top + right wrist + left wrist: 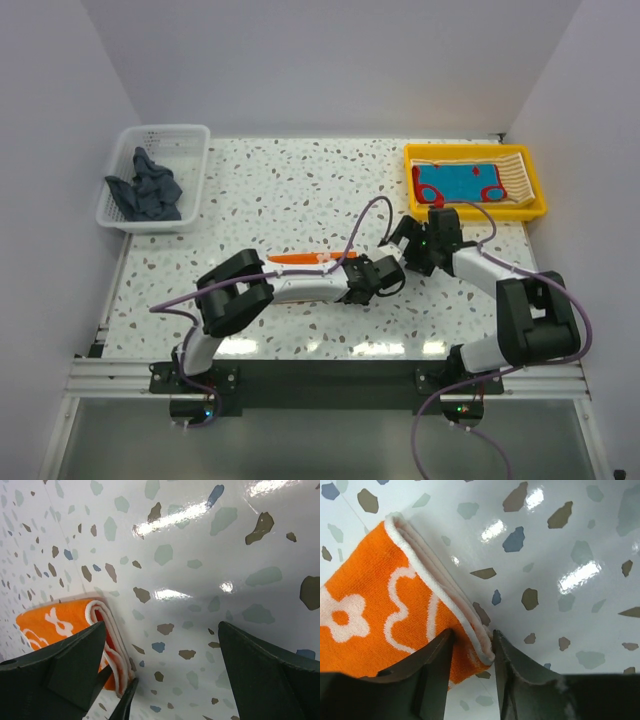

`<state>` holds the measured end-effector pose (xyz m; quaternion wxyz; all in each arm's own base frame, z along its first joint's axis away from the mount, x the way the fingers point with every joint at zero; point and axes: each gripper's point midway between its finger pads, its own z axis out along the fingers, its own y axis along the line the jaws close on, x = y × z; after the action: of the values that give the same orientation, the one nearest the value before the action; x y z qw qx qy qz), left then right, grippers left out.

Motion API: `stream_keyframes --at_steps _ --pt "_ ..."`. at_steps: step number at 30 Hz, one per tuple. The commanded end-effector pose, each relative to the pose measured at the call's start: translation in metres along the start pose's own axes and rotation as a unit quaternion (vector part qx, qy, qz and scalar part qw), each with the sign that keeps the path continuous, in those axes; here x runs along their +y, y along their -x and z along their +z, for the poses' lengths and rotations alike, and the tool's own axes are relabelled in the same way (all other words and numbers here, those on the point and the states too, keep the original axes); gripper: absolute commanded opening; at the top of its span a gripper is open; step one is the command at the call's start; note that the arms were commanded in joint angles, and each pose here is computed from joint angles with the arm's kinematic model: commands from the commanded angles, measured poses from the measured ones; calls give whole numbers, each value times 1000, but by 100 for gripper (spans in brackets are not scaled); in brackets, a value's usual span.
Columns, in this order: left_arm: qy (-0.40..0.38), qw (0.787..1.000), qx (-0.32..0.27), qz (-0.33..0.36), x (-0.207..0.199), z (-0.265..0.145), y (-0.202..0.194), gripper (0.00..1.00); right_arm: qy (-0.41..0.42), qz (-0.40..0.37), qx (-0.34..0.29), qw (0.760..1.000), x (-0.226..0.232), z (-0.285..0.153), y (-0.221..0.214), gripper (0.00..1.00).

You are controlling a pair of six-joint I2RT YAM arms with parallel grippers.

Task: Fold and stack the towels
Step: Neatly place the folded towel into the bin

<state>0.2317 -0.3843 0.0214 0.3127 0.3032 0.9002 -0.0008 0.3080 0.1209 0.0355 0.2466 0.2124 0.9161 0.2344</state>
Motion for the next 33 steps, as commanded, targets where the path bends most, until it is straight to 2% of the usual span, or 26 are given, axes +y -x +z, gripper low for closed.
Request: stream_keyframes --at_steps 1,2,3,5,8,16,21,26,33 --pt "46 998 41 9 13 12 -27 38 -57 4 41 998 -34 -2 -28 98" --pt "47 998 45 10 13 13 -29 33 -54 4 43 998 -33 -2 -28 98" --pt "48 998 49 11 14 14 -32 20 -44 6 46 998 -29 -3 -29 98" --pt "44 998 51 10 14 15 -34 7 -33 7 49 998 -25 -3 -31 98" --pt "26 999 38 -1 15 8 -24 0 -10 16 60 998 -18 -2 -36 99" --pt "-51 997 -40 -50 13 -36 29 0 42 51 102 993 13 7 -65 99" --pt "-59 995 -51 -65 17 -41 35 0 59 63 119 989 33 14 -82 99" --pt "-60 994 -55 -69 17 -42 37 0 57 86 136 985 34 23 -95 99" --pt "-60 993 -64 -76 16 -42 44 0 55 81 179 979 36 29 -123 97"
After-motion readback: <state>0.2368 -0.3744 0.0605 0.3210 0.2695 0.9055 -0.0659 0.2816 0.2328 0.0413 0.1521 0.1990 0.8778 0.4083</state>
